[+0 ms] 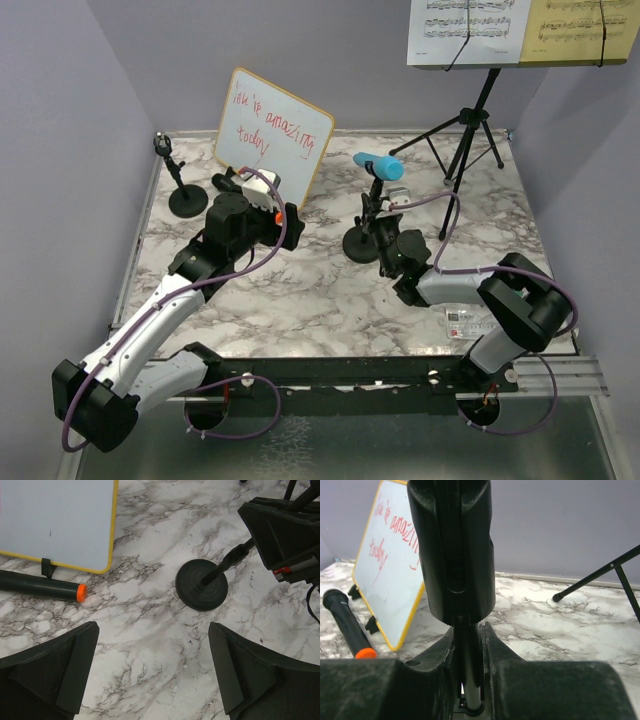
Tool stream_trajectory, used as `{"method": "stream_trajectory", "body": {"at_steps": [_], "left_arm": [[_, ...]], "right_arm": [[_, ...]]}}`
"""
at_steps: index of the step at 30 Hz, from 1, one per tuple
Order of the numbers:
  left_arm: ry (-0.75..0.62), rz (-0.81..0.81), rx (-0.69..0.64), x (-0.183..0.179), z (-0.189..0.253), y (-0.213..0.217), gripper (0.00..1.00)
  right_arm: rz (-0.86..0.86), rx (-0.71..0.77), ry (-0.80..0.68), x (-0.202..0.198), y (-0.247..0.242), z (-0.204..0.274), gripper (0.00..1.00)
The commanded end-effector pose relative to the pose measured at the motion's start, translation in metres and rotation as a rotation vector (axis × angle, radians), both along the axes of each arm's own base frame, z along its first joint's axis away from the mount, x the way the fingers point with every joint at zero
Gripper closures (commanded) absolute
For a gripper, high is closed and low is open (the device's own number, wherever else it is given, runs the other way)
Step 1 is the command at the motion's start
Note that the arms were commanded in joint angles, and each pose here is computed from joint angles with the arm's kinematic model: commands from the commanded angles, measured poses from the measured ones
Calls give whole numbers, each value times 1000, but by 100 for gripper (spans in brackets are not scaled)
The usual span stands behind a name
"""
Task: Pack up the instrument practice props
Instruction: Move the microphone stand to the center of the board.
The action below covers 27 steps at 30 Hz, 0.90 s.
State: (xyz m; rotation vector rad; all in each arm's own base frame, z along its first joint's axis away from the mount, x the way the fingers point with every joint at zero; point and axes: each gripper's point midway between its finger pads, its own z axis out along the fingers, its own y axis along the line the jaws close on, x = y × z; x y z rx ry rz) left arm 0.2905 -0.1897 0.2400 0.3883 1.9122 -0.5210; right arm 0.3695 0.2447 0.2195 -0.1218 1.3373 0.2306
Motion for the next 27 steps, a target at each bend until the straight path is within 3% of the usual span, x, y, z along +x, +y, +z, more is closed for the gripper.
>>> {"method": "stream_trajectory", "body": {"at_steps": [1, 4, 11, 19, 27], "left_arm": [[21, -72, -38, -4, -6, -13, 1], [35, -81, -29, -4, -12, -15, 1], [36, -101, -1, -2, -16, -17, 1], [106, -132, -125, -3, -19, -37, 1], [130, -131, -293, 4, -21, -57, 3]], "right_arm": [[-20, 173, -78, -17, 0, 22, 75], [21, 150, -63, -24, 7, 22, 55], [160, 48, -42, -49, 9, 9, 30], [537, 10, 102, -68, -1, -9, 21], [857, -16, 126, -63, -5, 1, 20]]}}
